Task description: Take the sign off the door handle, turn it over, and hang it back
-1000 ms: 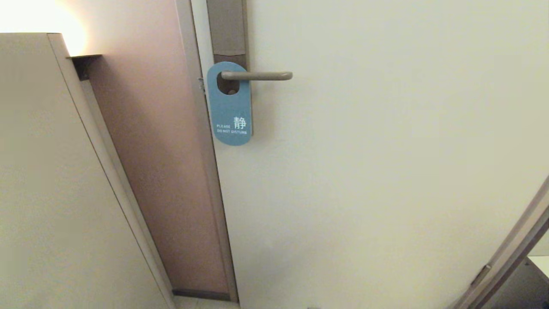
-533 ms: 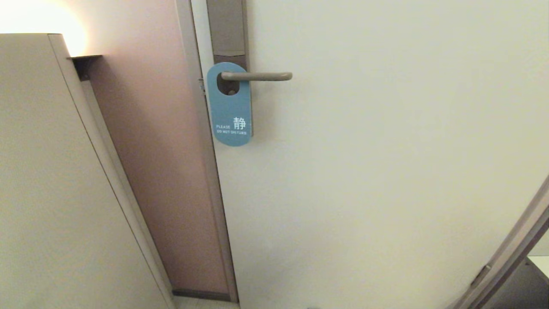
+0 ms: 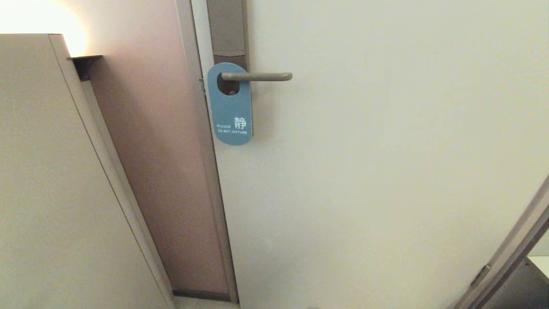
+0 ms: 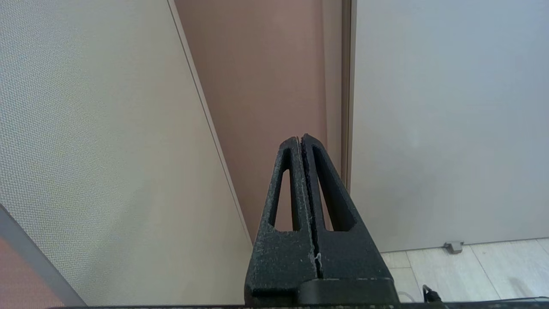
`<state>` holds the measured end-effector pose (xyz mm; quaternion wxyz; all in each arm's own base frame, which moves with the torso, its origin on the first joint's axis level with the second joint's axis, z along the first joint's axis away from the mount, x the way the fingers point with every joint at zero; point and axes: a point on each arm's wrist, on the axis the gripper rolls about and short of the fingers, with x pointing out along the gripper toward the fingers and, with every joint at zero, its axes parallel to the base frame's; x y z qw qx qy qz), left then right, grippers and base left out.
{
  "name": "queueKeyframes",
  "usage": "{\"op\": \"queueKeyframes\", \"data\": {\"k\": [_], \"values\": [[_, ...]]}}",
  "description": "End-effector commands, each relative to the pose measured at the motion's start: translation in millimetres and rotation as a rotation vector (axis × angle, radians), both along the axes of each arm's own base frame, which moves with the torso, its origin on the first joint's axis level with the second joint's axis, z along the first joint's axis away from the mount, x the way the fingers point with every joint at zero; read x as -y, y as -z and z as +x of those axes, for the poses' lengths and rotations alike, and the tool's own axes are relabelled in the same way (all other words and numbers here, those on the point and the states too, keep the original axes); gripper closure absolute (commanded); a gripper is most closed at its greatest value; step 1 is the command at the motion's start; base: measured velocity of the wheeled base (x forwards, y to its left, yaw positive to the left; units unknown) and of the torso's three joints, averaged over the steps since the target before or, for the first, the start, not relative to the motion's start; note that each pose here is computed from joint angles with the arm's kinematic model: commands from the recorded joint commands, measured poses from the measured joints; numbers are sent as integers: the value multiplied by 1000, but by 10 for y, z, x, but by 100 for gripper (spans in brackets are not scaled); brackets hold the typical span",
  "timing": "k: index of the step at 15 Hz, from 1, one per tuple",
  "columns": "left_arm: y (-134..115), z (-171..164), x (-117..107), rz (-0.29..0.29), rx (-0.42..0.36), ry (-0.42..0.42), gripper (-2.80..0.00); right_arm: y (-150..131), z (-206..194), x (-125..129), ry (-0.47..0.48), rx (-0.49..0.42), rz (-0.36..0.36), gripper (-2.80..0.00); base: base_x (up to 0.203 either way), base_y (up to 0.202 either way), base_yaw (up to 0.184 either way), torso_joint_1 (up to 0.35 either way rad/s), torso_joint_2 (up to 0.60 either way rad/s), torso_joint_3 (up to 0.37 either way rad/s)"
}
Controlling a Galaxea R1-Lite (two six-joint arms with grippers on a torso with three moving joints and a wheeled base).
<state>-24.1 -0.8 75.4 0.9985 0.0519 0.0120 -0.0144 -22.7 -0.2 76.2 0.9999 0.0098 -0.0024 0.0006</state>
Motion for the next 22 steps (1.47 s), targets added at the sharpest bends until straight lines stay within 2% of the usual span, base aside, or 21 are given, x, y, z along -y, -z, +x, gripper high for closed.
{"op": "queueKeyframes", "data": {"k": [1, 22], "values": [[0, 1, 0, 0, -1, 0, 0, 3, -1, 0, 0, 0, 0, 0, 0, 0, 0, 0, 0, 0], [0, 1, 0, 0, -1, 0, 0, 4, -1, 0, -2, -2, -6, 0, 0, 0, 0, 0, 0, 0]]}}
